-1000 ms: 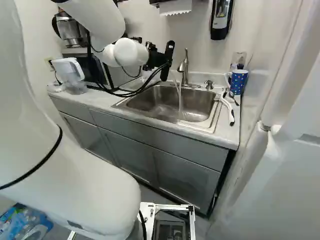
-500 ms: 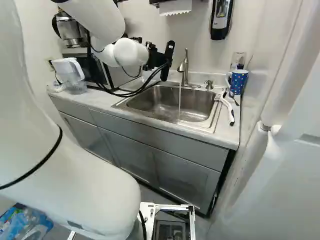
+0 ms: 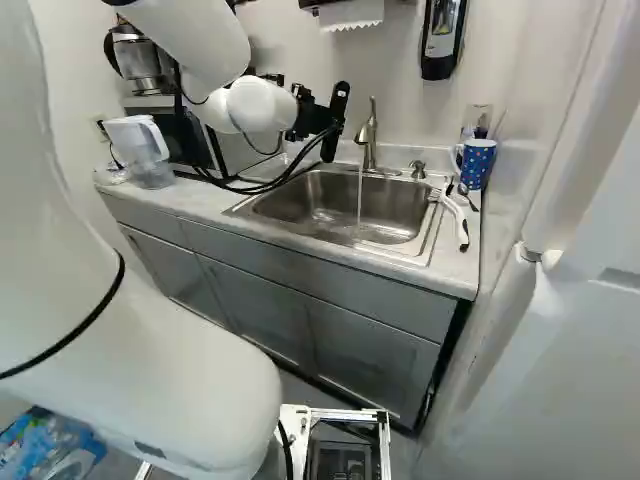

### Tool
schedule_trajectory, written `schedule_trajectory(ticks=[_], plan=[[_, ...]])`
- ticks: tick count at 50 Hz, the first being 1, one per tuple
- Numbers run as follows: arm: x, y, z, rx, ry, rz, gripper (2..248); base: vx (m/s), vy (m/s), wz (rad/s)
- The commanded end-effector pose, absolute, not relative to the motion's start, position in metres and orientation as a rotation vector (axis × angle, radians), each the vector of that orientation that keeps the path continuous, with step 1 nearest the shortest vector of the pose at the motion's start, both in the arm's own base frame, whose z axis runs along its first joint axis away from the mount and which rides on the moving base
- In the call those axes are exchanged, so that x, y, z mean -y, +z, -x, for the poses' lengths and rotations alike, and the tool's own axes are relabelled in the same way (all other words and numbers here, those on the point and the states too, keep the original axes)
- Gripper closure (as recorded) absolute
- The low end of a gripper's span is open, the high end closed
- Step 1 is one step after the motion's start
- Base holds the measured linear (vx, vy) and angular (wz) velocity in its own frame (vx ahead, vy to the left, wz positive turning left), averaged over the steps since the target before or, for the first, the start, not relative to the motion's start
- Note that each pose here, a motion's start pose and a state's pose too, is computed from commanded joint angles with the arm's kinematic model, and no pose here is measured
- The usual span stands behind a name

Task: Rinse the cup and place it in the tray

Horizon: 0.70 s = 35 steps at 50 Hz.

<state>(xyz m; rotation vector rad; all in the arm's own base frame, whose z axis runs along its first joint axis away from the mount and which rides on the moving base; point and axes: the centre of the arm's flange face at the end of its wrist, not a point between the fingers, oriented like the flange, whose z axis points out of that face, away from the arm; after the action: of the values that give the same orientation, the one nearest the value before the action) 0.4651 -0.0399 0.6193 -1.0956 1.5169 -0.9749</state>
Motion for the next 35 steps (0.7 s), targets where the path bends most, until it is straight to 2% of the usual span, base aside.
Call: schedule_trajectory(ticks=[35], plan=[[0.0399,0.6193,-0.4651,-1.406,-1.139,1.301,131,0.0,0.0,0.0]])
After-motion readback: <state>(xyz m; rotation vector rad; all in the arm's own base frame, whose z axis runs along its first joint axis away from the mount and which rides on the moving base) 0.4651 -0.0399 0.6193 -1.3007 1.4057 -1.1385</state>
